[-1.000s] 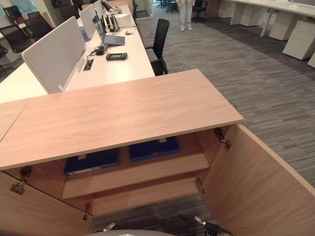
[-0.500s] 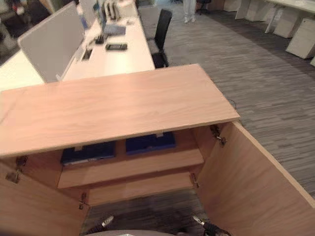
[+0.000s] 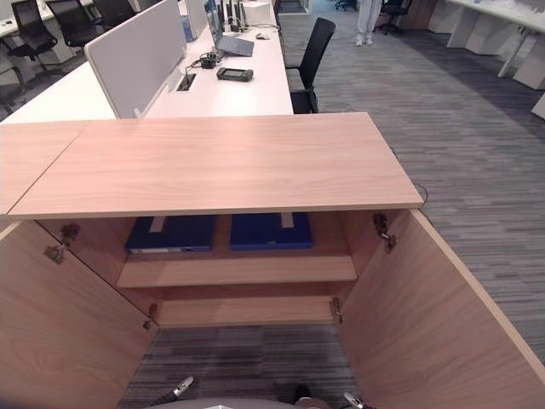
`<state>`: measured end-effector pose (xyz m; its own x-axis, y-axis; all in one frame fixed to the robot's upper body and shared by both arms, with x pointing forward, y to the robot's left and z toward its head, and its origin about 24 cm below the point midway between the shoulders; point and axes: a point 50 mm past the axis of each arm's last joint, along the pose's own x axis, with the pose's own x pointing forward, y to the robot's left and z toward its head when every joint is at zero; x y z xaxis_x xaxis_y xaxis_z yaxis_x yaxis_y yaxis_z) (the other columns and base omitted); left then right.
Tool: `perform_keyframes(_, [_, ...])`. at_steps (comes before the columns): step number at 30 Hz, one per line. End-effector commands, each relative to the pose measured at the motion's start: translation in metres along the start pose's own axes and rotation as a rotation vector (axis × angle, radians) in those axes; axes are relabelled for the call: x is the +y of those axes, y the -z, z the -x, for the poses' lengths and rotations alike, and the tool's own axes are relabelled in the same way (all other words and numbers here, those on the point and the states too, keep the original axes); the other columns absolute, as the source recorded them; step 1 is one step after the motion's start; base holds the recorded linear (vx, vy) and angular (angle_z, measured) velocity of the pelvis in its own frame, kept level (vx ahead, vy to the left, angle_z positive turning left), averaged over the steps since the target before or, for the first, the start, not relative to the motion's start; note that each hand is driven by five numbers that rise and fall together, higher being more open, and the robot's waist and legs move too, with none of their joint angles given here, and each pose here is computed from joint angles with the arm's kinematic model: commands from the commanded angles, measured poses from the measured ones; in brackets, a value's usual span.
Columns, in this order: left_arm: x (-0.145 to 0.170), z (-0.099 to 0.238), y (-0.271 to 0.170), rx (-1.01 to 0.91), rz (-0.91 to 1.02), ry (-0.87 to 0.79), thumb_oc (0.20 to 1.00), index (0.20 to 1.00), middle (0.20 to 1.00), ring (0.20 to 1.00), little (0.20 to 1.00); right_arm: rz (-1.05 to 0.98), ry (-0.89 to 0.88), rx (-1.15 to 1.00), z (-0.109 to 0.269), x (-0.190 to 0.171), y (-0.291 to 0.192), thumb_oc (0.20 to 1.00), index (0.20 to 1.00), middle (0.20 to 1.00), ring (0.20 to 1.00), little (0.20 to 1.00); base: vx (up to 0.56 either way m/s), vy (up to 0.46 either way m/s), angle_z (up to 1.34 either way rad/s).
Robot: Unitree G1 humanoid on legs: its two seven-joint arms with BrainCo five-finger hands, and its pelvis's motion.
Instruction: Put the empty folder in the office cabinet
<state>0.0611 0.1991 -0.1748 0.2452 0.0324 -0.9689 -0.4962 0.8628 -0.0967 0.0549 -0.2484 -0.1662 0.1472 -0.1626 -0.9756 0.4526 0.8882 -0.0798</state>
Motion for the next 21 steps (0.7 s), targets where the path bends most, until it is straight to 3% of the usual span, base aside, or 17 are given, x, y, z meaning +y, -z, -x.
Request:
perform_keyframes(1, [0.006,0.002,0.013,0.031,-0.018,-0.018,1.000,1.000,1.000,1.000,1.000,-0.003,-0.046,-0.053,0.000,0.022,-0.028,1.000,1.000,1.000,1.000,1.000,-0.01,0.174,-0.22])
perform_keyframes(21, [-0.004,-0.001,-0.002,0.007,-0.166,0.004,1.000,1.000,1.000,1.000,1.000,0.012,-0.044,-0.027,-0.002,0.030,-0.015,1.000,1.000,1.000,1.000,1.000,-0.01,0.043,-0.17])
